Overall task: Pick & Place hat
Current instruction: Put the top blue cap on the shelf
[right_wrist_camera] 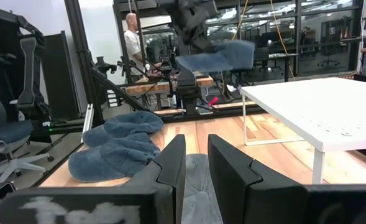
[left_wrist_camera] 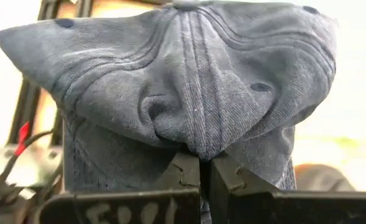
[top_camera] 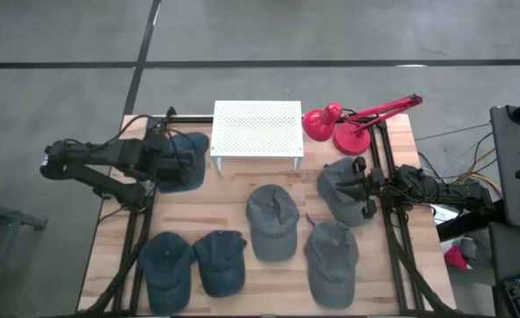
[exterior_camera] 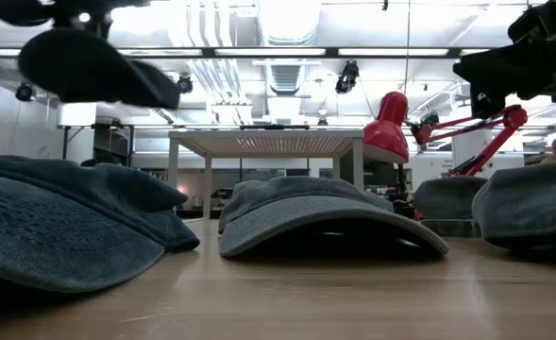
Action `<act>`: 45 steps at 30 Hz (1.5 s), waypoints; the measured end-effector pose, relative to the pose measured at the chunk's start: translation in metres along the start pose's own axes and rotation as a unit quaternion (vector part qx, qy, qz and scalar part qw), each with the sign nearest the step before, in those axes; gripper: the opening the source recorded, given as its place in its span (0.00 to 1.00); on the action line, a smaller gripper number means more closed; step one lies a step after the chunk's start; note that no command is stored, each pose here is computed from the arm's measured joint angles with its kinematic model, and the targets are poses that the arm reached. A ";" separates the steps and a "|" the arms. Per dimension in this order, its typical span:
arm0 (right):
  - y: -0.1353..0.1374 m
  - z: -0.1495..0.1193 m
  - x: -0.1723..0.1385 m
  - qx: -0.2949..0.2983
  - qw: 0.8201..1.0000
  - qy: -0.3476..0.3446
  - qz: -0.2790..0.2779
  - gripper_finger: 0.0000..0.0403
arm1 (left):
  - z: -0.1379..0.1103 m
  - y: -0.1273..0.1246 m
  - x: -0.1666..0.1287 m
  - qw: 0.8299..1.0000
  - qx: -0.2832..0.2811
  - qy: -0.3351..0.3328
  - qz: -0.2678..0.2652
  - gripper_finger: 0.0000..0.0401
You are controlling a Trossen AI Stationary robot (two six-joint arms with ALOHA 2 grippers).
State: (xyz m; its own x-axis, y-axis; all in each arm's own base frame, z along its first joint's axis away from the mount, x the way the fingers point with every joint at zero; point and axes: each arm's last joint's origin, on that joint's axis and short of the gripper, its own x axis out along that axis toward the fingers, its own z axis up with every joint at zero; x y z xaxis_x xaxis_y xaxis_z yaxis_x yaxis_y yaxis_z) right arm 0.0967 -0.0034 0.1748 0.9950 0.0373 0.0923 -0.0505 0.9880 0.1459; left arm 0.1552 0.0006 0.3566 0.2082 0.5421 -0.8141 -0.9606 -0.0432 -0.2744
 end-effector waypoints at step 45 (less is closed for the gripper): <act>0.000 0.000 0.000 0.066 0.998 0.000 0.001 0.16 | 0.022 -0.228 0.020 0.955 0.059 -0.241 -0.160 0.00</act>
State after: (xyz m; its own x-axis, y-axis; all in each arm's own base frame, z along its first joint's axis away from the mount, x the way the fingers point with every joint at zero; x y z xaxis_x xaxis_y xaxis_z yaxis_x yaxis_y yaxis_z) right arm 0.0967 -0.0034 0.1749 0.9949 0.0384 0.0930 -0.0626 0.9598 0.2735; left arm 0.3748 0.0403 0.4142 0.4141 0.8358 -0.3605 -0.8817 0.2700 -0.3868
